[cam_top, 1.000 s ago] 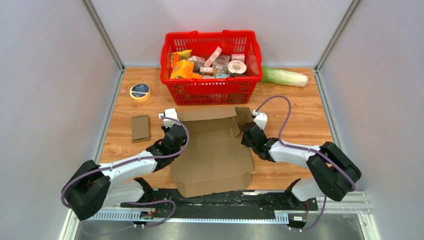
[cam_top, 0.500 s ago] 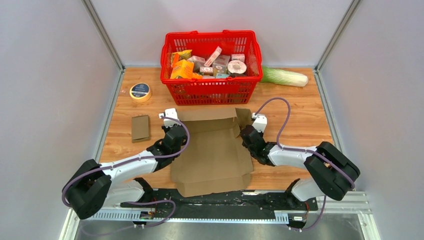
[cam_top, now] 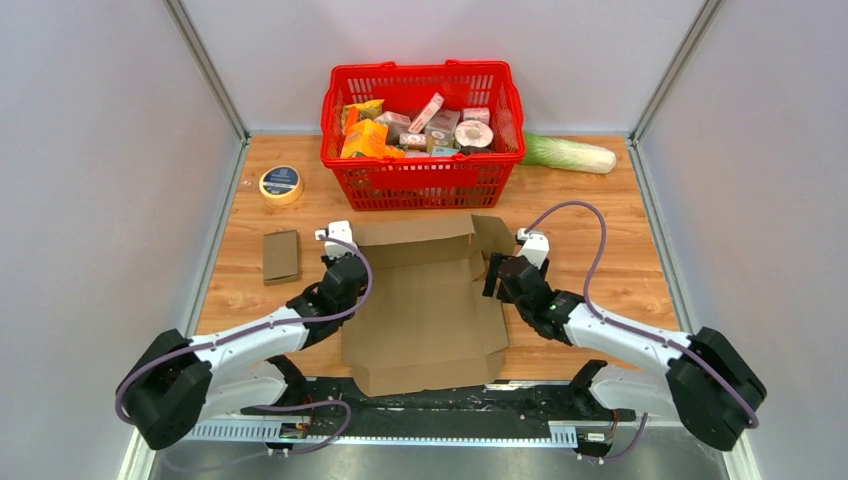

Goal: Fold the paper box

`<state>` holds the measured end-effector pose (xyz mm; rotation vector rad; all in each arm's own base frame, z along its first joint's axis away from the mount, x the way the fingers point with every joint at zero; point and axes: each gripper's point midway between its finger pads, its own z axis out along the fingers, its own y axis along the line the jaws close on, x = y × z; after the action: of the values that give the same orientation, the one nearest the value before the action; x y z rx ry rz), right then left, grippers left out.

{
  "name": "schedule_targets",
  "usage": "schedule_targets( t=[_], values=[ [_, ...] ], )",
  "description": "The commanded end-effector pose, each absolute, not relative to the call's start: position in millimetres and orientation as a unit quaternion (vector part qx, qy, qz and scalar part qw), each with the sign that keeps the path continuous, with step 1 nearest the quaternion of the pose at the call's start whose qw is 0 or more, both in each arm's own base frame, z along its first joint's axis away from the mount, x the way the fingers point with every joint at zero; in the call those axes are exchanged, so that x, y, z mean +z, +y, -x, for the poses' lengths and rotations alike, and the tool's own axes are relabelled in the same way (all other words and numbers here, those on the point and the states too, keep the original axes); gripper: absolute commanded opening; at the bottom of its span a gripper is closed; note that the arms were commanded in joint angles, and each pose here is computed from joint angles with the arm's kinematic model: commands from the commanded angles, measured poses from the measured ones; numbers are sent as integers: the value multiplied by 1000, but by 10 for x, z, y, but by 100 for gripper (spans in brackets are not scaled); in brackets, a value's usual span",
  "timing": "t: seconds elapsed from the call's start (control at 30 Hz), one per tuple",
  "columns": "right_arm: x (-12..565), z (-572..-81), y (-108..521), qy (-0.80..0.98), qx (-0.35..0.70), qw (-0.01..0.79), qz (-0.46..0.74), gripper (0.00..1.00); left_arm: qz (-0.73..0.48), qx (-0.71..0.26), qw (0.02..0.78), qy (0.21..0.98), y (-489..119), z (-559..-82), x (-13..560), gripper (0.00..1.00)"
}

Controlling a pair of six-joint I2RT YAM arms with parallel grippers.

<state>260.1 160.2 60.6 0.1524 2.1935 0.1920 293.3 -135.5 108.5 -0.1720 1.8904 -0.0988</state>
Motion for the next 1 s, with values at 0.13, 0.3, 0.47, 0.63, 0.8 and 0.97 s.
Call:
schedule_targets(
  t=[0.13,0.3,0.47,0.63,0.8,0.97],
  values=[
    [895,-2702,1564,872,143,468,-11,87,12,-65,556,828,-1362,-2675,952,30],
    [1068,-2942,1676,854,177,488,24,84,8,-56,556,829,-1354,-2692,944,27],
    [1061,-3049,1803,852,182,488,55,75,13,-47,549,835,-1326,-2683,916,36],
    [1005,-3041,1774,859,177,479,36,67,8,-120,546,829,-1404,-2474,1068,63],
    [950,-2889,1649,870,171,462,1,75,-14,-184,532,826,-1384,-2077,1346,68],
    [927,-2732,1591,881,178,438,-16,78,-103,-313,540,774,-1953,-1753,1730,38]
  ],
)
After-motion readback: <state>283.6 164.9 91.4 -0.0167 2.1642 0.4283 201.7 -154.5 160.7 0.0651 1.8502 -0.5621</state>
